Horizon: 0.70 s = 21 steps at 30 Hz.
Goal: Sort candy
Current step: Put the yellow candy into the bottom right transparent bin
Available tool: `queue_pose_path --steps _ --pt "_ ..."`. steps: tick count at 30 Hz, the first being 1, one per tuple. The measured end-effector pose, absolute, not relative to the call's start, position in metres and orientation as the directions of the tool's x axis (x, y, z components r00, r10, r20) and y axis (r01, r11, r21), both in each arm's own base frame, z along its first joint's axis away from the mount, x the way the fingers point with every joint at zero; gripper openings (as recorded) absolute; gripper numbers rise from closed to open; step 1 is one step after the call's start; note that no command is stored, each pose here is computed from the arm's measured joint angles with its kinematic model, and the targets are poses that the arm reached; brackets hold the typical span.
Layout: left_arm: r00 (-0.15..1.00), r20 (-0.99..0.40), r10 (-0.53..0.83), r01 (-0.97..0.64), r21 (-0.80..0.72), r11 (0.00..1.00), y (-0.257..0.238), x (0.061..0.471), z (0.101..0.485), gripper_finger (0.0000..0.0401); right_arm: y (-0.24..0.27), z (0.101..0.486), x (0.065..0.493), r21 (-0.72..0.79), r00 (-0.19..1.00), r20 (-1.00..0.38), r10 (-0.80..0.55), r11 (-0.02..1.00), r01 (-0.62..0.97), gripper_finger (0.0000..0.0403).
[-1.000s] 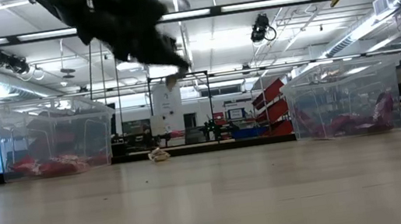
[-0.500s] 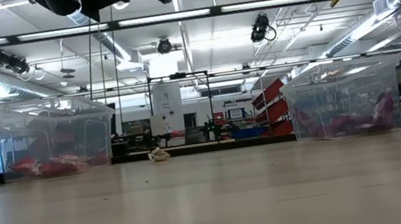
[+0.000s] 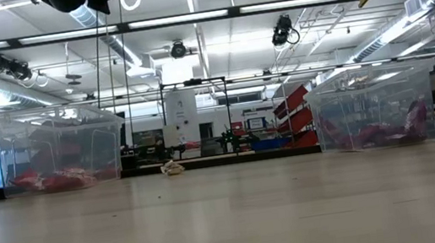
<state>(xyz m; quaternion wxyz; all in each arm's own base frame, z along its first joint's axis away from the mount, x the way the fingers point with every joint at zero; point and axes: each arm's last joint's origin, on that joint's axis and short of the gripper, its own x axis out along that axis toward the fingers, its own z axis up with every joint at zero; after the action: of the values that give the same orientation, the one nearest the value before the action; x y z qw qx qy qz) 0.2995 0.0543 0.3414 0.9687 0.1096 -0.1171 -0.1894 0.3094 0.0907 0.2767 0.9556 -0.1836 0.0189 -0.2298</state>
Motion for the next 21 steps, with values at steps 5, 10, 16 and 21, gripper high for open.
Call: queue_pose_path --steps 5,10,16,21 --pt "0.902 0.185 -0.391 0.34 0.256 0.905 0.054 0.3 0.341 0.0 0.086 0.278 0.326 -0.264 0.86 0.096 -0.501 0.821 0.507 0.0103" --pt "0.903 0.182 -0.39 0.34 0.256 0.905 0.054 0.3 0.341 0.0 0.079 0.284 0.334 -0.184 0.852 0.112 -0.511 0.832 0.523 0.0145" --pt "0.903 0.18 -0.391 0.341 0.256 0.905 0.054 0.3 0.341 0.0 0.075 0.284 0.336 -0.169 0.87 0.12 -0.479 0.853 0.493 0.0162" --pt "0.91 0.185 -0.371 0.316 0.269 0.91 0.054 0.3 0.341 0.0 0.068 0.284 0.338 -0.143 0.879 0.124 -0.461 0.868 0.476 0.0159"
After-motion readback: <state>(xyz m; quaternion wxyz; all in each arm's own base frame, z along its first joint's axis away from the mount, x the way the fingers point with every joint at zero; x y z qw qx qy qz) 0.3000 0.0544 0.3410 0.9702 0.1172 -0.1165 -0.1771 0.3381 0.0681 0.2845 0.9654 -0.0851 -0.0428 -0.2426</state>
